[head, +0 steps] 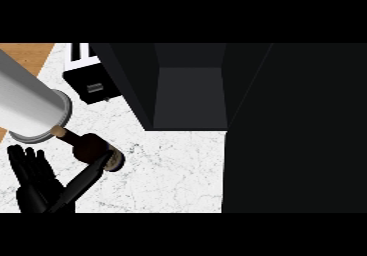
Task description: Pick up the wine, place it into the cabinet and close the cabinet
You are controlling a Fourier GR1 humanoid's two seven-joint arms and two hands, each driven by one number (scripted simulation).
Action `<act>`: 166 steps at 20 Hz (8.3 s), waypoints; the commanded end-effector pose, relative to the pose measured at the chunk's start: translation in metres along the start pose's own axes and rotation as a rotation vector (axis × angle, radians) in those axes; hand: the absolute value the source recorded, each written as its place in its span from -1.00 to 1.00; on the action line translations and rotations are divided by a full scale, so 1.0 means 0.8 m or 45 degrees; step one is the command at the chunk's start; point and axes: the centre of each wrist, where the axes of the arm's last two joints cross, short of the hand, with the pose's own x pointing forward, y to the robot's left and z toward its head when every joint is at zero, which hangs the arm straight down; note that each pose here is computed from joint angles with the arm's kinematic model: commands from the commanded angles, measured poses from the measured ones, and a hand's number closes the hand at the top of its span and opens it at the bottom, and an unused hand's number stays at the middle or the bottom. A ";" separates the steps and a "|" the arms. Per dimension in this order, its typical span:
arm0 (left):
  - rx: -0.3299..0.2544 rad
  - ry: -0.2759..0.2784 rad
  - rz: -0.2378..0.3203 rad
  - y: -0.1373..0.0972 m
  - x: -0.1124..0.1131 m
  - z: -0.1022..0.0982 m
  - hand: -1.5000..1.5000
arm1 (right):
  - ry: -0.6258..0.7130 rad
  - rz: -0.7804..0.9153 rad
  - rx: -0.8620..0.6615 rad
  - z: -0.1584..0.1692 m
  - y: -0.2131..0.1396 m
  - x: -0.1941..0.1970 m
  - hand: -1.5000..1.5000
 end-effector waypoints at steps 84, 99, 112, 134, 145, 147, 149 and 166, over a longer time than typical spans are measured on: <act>-1.106 0.124 0.526 0.098 -0.181 0.017 1.00 | -0.001 0.042 -0.038 -0.019 -0.001 -0.015 -1.00; -1.159 0.096 0.576 0.014 -0.018 0.025 1.00 | 0.000 0.021 -0.021 -0.018 -0.006 -0.005 -1.00; -1.166 0.048 0.529 -0.094 0.012 0.010 1.00 | 0.009 0.027 -0.030 -0.017 -0.010 -0.031 -1.00; -1.120 -0.002 0.280 -0.211 -0.017 0.024 1.00 | 0.018 0.048 -0.013 -0.016 -0.025 -0.023 -1.00; -1.070 0.067 0.230 -0.214 -0.059 0.022 1.00 | 0.012 0.048 -0.017 -0.007 -0.028 -0.020 -1.00; -1.051 0.058 0.215 -0.209 -0.083 0.019 1.00 | 0.036 0.018 -0.020 -0.014 -0.009 -0.031 -1.00; -1.024 0.082 0.218 -0.225 -0.083 0.014 1.00 | -0.011 0.018 -0.022 -0.017 -0.011 -0.015 -1.00; -1.038 0.163 0.350 -0.237 -0.104 0.007 1.00 | 0.005 0.004 0.006 -0.004 -0.036 -0.024 -1.00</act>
